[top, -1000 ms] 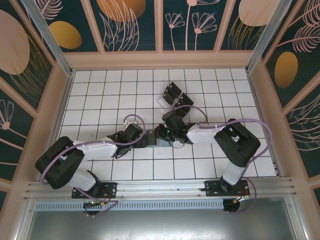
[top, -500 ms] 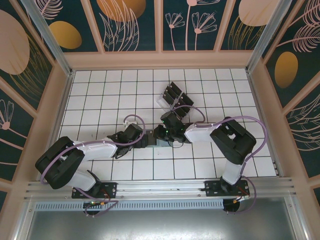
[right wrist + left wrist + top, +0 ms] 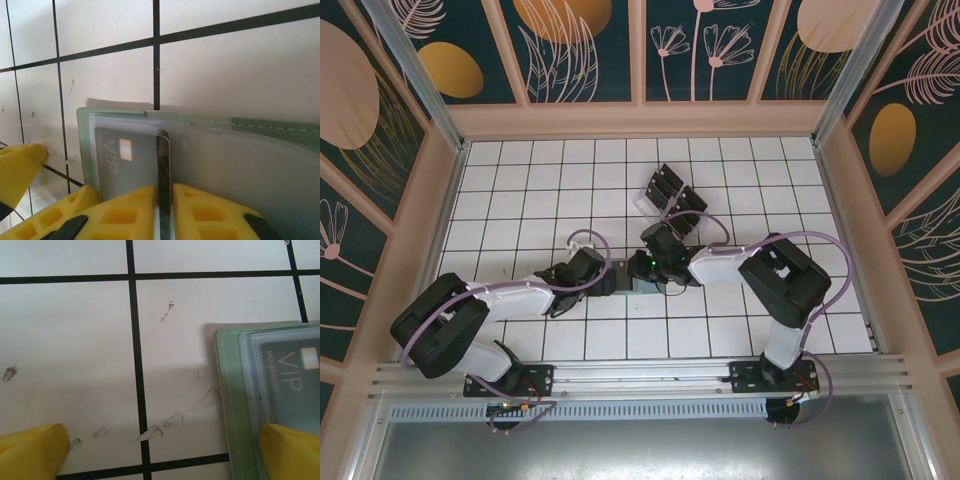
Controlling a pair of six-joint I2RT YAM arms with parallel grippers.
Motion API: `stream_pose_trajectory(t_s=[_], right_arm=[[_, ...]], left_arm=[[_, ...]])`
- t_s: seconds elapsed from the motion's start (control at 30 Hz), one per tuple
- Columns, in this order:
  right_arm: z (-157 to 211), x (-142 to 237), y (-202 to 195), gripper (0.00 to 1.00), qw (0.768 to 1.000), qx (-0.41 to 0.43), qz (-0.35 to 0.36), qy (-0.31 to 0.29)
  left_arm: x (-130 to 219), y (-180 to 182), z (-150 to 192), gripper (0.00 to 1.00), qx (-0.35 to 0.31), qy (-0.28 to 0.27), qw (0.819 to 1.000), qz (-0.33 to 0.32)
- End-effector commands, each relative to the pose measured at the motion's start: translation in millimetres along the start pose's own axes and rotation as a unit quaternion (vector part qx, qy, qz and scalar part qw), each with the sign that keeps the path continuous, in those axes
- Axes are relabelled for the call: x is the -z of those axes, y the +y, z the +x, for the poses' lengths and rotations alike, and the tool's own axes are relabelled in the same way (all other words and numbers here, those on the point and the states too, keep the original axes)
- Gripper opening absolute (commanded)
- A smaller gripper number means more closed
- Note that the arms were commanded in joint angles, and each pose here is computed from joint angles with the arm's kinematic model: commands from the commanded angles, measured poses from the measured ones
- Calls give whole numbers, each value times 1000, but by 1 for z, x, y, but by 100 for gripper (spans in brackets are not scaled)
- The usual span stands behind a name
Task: Put the credit cards into the card holder
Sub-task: Insert the credit card into the card slot.
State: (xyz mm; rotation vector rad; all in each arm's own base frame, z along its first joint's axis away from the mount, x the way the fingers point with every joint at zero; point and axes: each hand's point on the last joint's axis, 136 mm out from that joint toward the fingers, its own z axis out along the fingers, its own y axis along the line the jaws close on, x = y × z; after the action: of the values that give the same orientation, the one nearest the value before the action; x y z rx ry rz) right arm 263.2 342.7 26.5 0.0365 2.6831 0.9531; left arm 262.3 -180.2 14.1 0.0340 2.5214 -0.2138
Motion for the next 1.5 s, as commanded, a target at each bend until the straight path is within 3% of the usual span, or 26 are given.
stream_pose_trajectory(t_s=[0.0,0.27,0.47,0.7,0.87,1.07,1.23,1.47], right_arm=[[4,-5,11,16,1000,12,-10,9],[9,-8,18,16,1000,14,-19,17],[5,-3,30,23,999,18,-35,13],[3,0,36,37,999,27,-41,12],[0,6,39,41,998,34,-44,4],[-21,38,56,42,996,56,-60,-34],[-45,67,47,43,994,84,-28,-63],[-55,72,17,44,989,137,31,-44]], left_arm=[[-8,8,34,99,-2,54,999,0],[-9,8,35,99,-2,55,998,1],[-7,6,31,99,2,51,999,1],[12,0,4,99,28,14,999,10],[23,-3,-15,99,39,-10,999,8],[37,2,-38,99,51,-46,998,-15],[41,-3,-54,99,69,-61,996,-13],[31,-18,-69,99,110,-59,992,10]])
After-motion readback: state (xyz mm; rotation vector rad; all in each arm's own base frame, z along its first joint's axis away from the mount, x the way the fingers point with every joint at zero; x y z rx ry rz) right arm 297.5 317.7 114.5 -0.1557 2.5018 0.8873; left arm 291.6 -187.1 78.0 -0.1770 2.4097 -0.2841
